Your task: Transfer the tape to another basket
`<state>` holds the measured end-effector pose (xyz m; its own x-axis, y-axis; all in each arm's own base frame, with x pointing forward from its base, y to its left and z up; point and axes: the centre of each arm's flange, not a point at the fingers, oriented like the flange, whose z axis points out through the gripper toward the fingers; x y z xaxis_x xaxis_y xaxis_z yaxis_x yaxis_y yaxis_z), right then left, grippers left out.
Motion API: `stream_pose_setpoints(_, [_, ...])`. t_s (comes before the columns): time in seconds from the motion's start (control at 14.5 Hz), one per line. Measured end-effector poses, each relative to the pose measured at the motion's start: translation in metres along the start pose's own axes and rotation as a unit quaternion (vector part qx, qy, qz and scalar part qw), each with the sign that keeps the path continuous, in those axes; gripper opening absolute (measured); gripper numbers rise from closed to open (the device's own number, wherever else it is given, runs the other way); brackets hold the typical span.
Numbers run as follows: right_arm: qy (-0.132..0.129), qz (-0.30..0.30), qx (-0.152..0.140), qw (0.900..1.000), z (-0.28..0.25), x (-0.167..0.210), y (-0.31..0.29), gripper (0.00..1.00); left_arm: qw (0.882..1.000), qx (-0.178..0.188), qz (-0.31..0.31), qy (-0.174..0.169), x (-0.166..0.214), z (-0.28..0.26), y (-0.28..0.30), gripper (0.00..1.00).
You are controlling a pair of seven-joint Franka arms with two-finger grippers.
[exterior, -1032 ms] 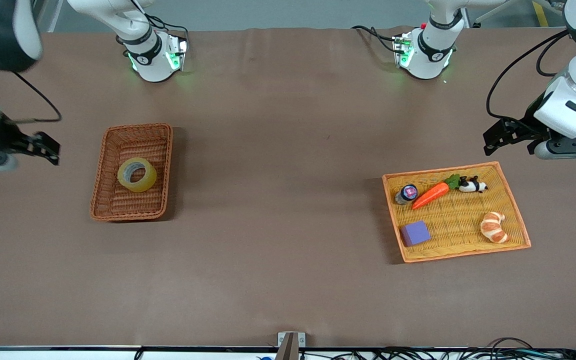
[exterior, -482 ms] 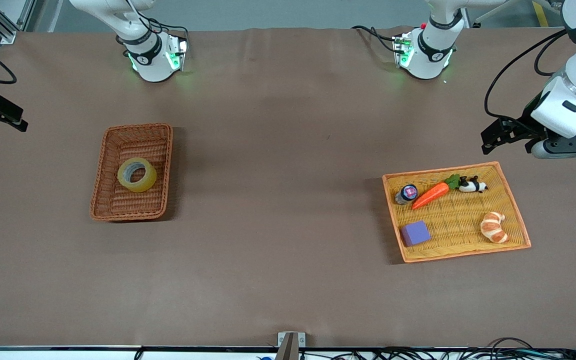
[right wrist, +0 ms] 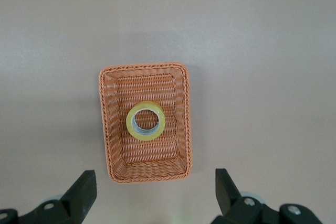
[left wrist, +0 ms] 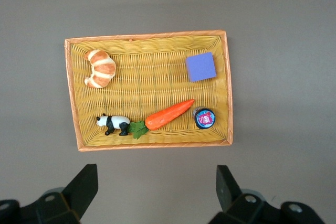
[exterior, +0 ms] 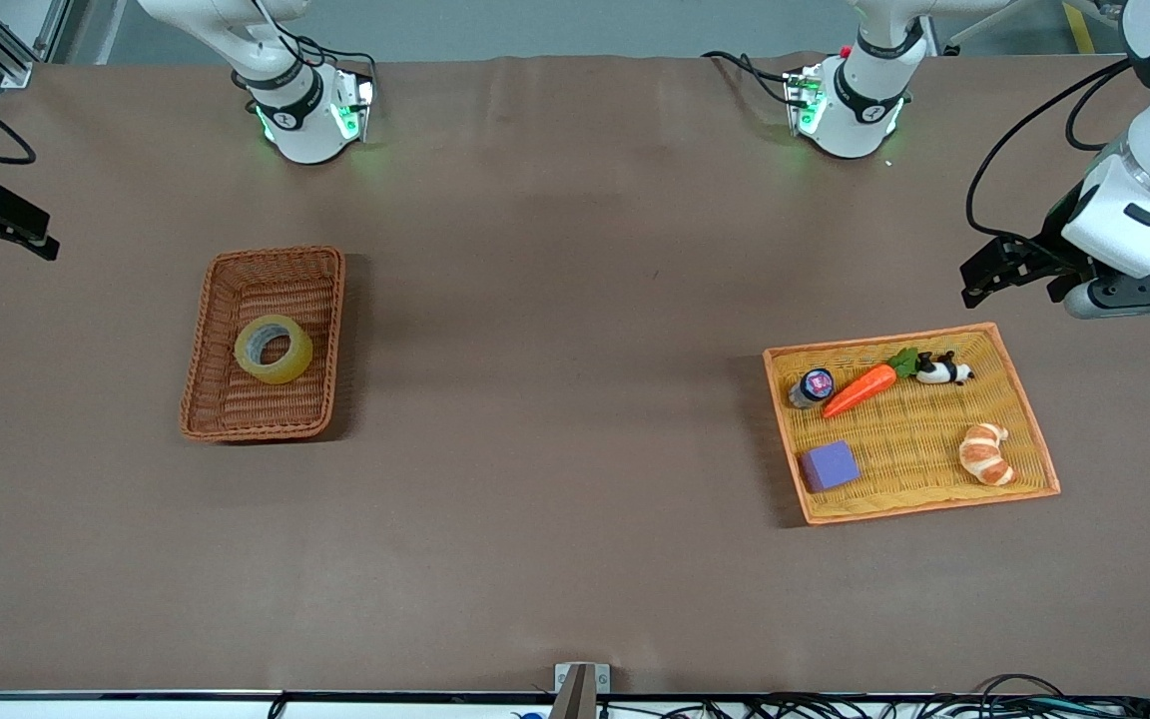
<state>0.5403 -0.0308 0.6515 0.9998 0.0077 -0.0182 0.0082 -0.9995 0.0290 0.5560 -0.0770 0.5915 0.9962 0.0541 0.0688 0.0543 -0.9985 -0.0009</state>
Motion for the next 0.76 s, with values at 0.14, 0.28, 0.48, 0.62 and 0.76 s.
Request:
stream_pose_setpoints(0.14, [0.001,-0.004,0.001,1.000,0.000,0.000,-0.004,1.00,1.000,0.000,0.000,0.001,0.000,-0.001,0.000,1.00])
stream_pose_setpoints(0.28, [0.003,-0.003,0.001,1.000,-0.001,0.001,-0.004,1.00,1.000,0.000,0.002,0.001,0.000,-0.001,0.002,1.00])
stream_pose_setpoints(0.48, [0.003,-0.003,0.001,1.000,-0.001,0.001,-0.003,1.00,1.000,-0.005,0.007,-0.002,-0.002,-0.001,0.009,1.00])
stream_pose_setpoints(0.62, [0.003,-0.003,0.002,1.000,-0.001,0.001,-0.003,1.00,1.000,-0.005,0.010,-0.002,-0.003,-0.001,0.013,1.00])
stream_pose_setpoints(0.76, [0.003,-0.003,0.002,1.000,-0.001,0.001,-0.003,1.00,1.000,-0.005,0.010,-0.002,-0.003,-0.001,0.013,1.00])
